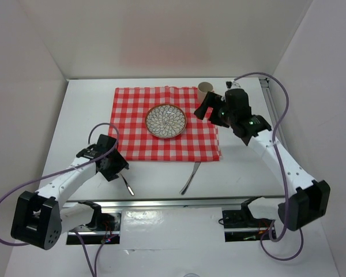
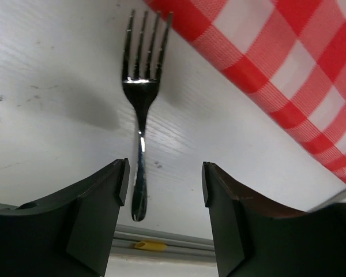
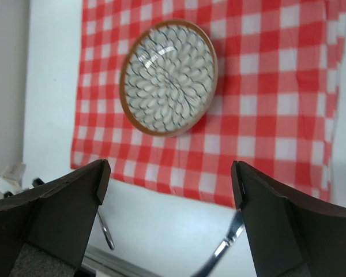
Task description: Set the dinner table for one person
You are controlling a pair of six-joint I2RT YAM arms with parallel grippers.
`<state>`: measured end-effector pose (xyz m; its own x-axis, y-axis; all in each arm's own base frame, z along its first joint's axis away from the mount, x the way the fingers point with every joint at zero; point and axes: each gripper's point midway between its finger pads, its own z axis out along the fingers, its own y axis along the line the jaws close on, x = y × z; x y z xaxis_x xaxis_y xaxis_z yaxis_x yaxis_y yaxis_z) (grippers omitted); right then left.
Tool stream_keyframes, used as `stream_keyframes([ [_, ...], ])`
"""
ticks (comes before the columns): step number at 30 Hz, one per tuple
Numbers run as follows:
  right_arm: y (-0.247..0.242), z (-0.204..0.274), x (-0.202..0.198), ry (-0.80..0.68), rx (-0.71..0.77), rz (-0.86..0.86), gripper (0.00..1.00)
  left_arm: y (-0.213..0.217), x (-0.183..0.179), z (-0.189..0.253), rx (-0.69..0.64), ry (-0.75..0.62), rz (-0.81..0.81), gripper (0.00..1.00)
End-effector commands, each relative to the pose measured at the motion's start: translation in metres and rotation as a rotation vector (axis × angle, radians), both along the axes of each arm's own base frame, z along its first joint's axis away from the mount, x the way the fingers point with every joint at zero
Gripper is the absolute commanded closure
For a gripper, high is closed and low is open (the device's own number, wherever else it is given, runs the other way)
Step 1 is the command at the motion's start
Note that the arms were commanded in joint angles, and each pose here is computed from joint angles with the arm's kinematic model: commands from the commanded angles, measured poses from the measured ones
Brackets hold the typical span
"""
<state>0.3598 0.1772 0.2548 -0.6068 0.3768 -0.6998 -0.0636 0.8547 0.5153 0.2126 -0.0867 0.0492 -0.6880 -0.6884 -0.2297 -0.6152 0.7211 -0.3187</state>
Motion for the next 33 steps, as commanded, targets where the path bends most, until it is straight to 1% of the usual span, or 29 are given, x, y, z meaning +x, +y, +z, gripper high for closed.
stream_keyframes([
  [1, -0.019, -0.028, -0.036, 0.095, -0.076, -0.017, 0.01, 0.012, 0.005, -0.008, 0.058, -0.007, 0.108, 0.30],
  [3, -0.023, -0.040, -0.050, 0.137, -0.076, -0.016, 0.01, 0.014, 0.001, -0.013, 0.069, 0.011, 0.120, 0.30],
  [4, -0.023, -0.041, -0.054, 0.137, -0.071, -0.008, 0.01, 0.014, 0.001, -0.013, 0.066, 0.011, 0.128, 0.30],
  [5, -0.024, -0.039, -0.060, 0.140, -0.058, -0.006, 0.01, 0.016, -0.004, -0.022, 0.077, 0.046, 0.127, 0.28],
  [8, -0.026, -0.044, -0.069, 0.153, -0.054, -0.012, 0.01, 0.011, -0.005, -0.034, 0.088, 0.074, 0.105, 0.28],
  [12, -0.028, -0.043, -0.071, 0.153, -0.054, -0.012, 0.01, 0.016, -0.009, -0.047, 0.149, 0.126, 0.106, 0.37],
  [14, -0.028, -0.045, -0.074, 0.164, -0.059, -0.012, 0.01, 0.015, -0.008, -0.050, 0.151, 0.139, 0.116, 0.44],
  [16, -0.027, -0.041, -0.073, 0.151, -0.068, -0.005, 0.01, 0.013, -0.008, -0.052, 0.149, 0.143, 0.118, 0.48],
  [17, -0.029, -0.042, -0.072, 0.148, -0.073, -0.014, 0.01, 0.012, -0.008, -0.052, 0.154, 0.139, 0.123, 0.58],
  [18, -0.029, -0.042, -0.072, 0.148, -0.073, -0.014, 0.01, 0.013, -0.011, -0.054, 0.159, 0.158, 0.131, 0.63],
  [20, -0.029, -0.042, -0.072, 0.148, -0.073, -0.014, 0.01, 0.014, -0.016, -0.052, 0.160, 0.168, 0.142, 0.78],
  [21, -0.029, -0.042, -0.072, 0.148, -0.073, -0.014, 0.01, 0.015, -0.017, -0.049, 0.159, 0.167, 0.142, 0.92],
  [22, -0.029, -0.042, -0.072, 0.148, -0.073, -0.014, 0.01, 0.017, -0.020, -0.043, 0.169, 0.167, 0.145, 0.99],
  [23, -0.029, -0.042, -0.072, 0.148, -0.073, -0.014, 0.01, 0.018, -0.023, -0.039, 0.179, 0.161, 0.139, 1.00],
  [25, -0.029, -0.038, -0.071, 0.137, -0.077, -0.009, 0.01, 0.018, -0.013, -0.009, 0.157, 0.070, 0.149, 1.00],
  [26, -0.028, -0.041, -0.070, 0.145, -0.080, -0.008, 0.01, 0.024, -0.019, 0.000, 0.178, 0.069, 0.155, 1.00],
  [27, -0.028, -0.041, -0.070, 0.145, -0.080, -0.008, 0.01, 0.026, -0.017, 0.012, 0.180, 0.033, 0.149, 1.00],
  [28, -0.028, -0.041, -0.070, 0.145, -0.080, -0.008, 0.01, 0.027, -0.013, 0.030, 0.167, -0.036, 0.141, 1.00],
  [29, -0.028, -0.041, -0.070, 0.145, -0.080, -0.008, 0.01, 0.029, -0.007, 0.047, 0.182, -0.090, 0.110, 1.00],
  [31, -0.027, -0.042, -0.068, 0.145, -0.080, -0.008, 0.01, 0.030, 0.001, 0.066, 0.197, -0.156, 0.066, 1.00],
  [32, -0.027, -0.042, -0.068, 0.145, -0.080, -0.008, 0.01, 0.030, 0.006, 0.078, 0.210, -0.180, 0.026, 1.00],
  [33, -0.027, -0.040, -0.066, 0.137, -0.077, -0.009, 0.01, 0.033, 0.010, 0.083, 0.235, -0.185, 0.024, 1.00],
])
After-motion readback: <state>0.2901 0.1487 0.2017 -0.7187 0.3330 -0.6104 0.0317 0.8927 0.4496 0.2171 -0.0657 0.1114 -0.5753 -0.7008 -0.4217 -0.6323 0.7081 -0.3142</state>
